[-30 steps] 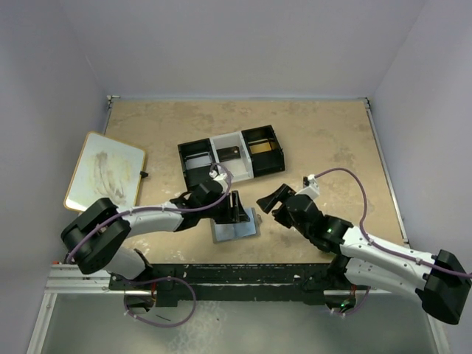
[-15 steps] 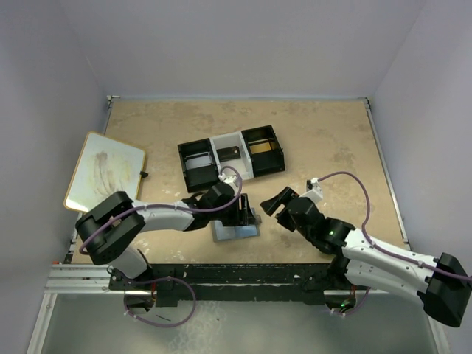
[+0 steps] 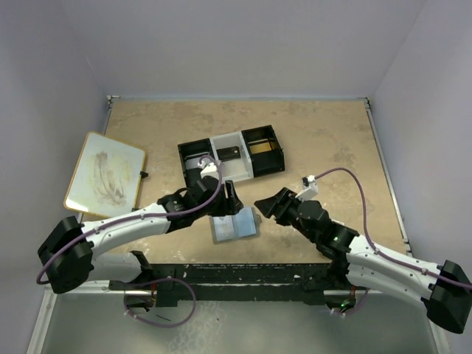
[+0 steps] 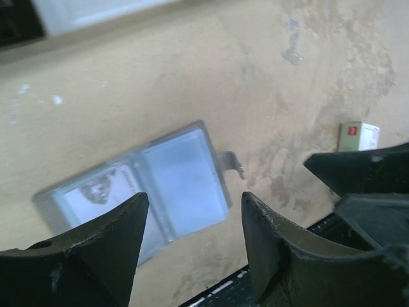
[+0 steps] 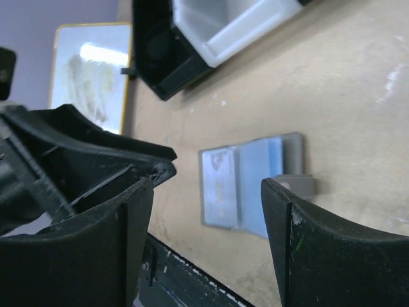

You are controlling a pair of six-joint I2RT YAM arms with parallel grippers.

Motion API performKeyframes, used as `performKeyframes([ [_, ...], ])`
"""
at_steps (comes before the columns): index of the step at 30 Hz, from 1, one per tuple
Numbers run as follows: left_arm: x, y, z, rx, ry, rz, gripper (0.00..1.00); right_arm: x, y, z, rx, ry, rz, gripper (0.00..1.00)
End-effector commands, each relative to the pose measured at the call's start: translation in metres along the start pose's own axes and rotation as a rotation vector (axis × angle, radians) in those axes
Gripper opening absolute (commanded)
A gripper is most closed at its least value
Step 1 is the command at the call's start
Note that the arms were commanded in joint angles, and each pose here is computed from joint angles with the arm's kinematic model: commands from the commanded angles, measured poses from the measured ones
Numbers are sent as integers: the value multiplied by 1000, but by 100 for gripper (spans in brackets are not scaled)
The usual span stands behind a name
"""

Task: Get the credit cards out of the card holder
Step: Adjust the card holder at the center of the board.

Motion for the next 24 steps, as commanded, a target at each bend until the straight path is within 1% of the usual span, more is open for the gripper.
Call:
performKeyframes([
  [1, 18, -19, 26, 178, -12, -162, 58, 10, -2, 35, 245, -46, -41, 69],
  [4, 25, -33, 43, 252, -57, -259, 59, 3, 5, 41, 265, -45, 21, 62],
  [6, 25, -40, 50, 264, -81, -283, 59, -8, 15, 40, 240, -55, 88, 59],
  [8, 20, -41, 53, 250, -85, -262, 59, -15, 23, 42, 233, -69, 145, 55],
  [13, 6, -36, 59, 260, -114, -193, 58, -34, 45, 46, 217, -102, 269, 43],
  [16, 3, -34, 63, 261, -136, -188, 58, -39, 56, 49, 231, -135, 290, 41],
  [18, 1, -33, 64, 253, -154, -191, 58, -41, 61, 53, 243, -136, 303, 36],
  [20, 0, -30, 61, 235, -167, -188, 58, -49, 64, 53, 251, -110, 344, 33],
  [22, 2, -27, 57, 227, -172, -188, 57, -56, 69, 49, 232, -101, 377, 31],
  [24, 7, -25, 50, 232, -170, -194, 57, -67, 73, 38, 173, -103, 425, 31],
])
Point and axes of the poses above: each gripper's point midway between its finger pads, its own y axis out along the fingers, its own z axis along the line the jaws close on, x = y × z, the point moved 6 cm from there along -y, back along the fingers, and after that the axes turned 10 degrees about -y, right-handed, at the moved point
